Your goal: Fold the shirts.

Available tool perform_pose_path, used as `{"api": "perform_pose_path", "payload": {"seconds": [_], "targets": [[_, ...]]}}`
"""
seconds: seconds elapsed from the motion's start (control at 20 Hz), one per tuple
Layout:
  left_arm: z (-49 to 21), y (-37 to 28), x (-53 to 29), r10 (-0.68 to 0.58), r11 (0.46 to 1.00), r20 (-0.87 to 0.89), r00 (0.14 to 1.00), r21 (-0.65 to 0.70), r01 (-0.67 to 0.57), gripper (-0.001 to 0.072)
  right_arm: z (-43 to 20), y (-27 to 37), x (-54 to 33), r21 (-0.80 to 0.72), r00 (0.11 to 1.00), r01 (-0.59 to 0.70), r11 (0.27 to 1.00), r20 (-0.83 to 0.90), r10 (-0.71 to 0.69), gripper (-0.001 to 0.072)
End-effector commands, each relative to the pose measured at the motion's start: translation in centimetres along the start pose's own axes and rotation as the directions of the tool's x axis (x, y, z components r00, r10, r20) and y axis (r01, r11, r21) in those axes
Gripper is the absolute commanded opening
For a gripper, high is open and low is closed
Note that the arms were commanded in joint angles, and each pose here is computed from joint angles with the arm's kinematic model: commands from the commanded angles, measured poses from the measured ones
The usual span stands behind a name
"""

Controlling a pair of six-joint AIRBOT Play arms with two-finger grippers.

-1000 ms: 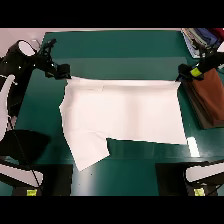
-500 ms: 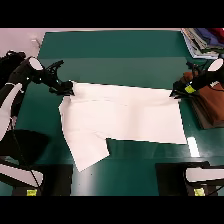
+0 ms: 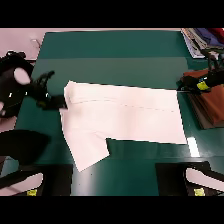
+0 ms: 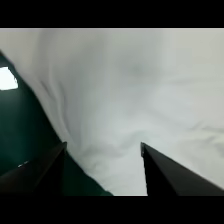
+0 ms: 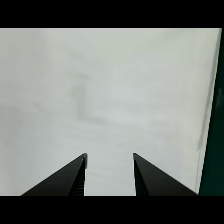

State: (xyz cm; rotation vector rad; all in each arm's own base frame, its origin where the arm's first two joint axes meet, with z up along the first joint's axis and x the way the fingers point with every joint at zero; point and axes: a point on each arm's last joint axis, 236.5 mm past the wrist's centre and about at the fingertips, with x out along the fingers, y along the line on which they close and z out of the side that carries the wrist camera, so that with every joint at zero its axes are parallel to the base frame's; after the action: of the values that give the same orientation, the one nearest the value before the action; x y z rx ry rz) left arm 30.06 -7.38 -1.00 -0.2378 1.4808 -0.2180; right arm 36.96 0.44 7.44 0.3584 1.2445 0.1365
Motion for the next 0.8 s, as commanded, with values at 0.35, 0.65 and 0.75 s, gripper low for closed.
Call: {"api": "perform_pose_path", "payload": {"seconds": [0.35,0.65,0.75], "targets": [[-13.0,-1.9,6.3,-0.191,0.964,-0.061,0.98,-0.202,0.175,0.055,-0.2,1.2,-1.6,-0.039,0.999,-0.006,0.999,0.036,0.008,0.0344],[-12.6,-3.4,7.0,-0.267,0.939,-0.017,0.963,-0.227,0.257,0.0548,-0.6,1.2,-1.6,-0.039,1.0,-0.008,0.999,0.02,0.008,0.0343],[-12.9,-3.5,7.0,-0.27,0.939,-0.026,0.962,-0.227,0.258,0.0448,-0.7,1.2,-1.6,-0.039,1.0,-0.008,0.999,0.013,0.008,0.0343]]}}
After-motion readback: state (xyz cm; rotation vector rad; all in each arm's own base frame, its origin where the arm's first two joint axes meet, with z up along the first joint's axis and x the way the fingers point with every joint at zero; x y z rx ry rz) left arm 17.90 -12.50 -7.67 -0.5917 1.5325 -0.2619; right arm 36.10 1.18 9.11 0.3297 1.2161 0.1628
